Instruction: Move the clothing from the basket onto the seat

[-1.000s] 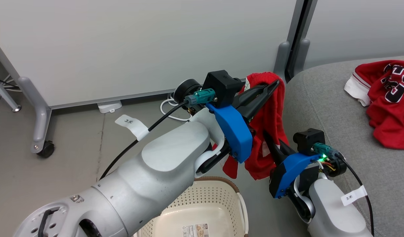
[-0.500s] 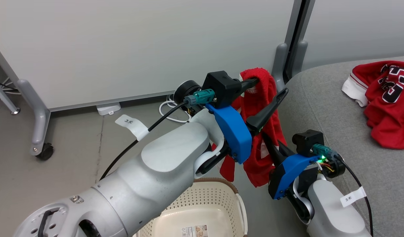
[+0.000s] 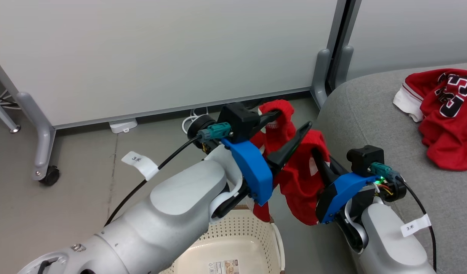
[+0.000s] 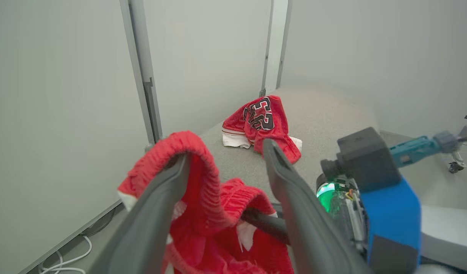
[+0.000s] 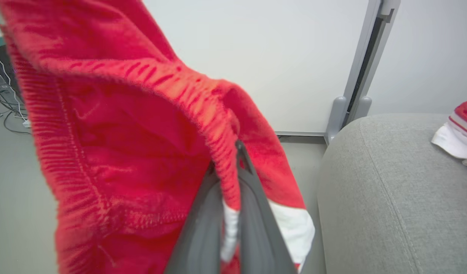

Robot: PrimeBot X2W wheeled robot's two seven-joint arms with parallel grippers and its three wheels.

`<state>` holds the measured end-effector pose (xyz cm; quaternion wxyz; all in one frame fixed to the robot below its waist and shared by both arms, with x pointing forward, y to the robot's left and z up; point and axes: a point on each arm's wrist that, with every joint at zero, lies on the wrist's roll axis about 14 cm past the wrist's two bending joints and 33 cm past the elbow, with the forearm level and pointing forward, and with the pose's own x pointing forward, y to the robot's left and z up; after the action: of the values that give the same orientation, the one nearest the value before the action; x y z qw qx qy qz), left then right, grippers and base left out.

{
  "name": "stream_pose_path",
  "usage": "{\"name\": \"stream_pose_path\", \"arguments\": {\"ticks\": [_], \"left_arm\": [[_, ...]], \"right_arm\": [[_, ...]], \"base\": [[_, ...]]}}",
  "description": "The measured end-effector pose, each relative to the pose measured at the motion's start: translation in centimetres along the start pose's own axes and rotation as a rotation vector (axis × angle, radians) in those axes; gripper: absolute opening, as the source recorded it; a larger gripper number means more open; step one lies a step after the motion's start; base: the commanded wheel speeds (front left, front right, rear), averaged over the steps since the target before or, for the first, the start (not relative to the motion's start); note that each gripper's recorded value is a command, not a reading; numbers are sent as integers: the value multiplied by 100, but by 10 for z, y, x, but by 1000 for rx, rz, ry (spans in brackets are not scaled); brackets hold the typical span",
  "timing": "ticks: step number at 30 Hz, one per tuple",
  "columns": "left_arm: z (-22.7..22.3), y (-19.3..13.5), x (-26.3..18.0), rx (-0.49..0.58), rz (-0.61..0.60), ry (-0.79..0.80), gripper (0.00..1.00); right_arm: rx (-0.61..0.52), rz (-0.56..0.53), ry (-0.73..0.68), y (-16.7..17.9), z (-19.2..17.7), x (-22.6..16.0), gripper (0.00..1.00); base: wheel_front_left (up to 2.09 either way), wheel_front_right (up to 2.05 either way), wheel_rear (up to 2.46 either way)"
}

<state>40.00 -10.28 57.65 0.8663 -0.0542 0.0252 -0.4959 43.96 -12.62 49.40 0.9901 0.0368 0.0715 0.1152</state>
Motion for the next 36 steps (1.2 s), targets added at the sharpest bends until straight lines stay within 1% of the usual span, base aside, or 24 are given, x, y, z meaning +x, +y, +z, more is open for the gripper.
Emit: {"name": "stream_pose_path", "arguments": {"ticks": [8,16,23,27,31,36], "left_arm": [[-37,24,-28,-69,81,43,100],[-58,40,-65,-135,186,11,100],[-57,59,-100,-126,318,-54,100],[-48,69,-113,-95,377,-105,100],[-47,73,-122,-78,406,-134,100],[-57,70,-123,-82,405,-135,100]], "right_arm": [[8,-43,-31,-15,7,-2,0],[4,-76,-43,-28,10,-3,0],[-1,-107,-55,-40,14,-10,0],[-2,-126,-57,-47,14,-15,0],[-2,-147,-53,-54,12,-21,0],[1,-179,-50,-65,10,-29,0]], "base": [[0,0,0],[0,0,0],[0,0,0],[0,0,0],[0,0,0],[0,0,0]]}}
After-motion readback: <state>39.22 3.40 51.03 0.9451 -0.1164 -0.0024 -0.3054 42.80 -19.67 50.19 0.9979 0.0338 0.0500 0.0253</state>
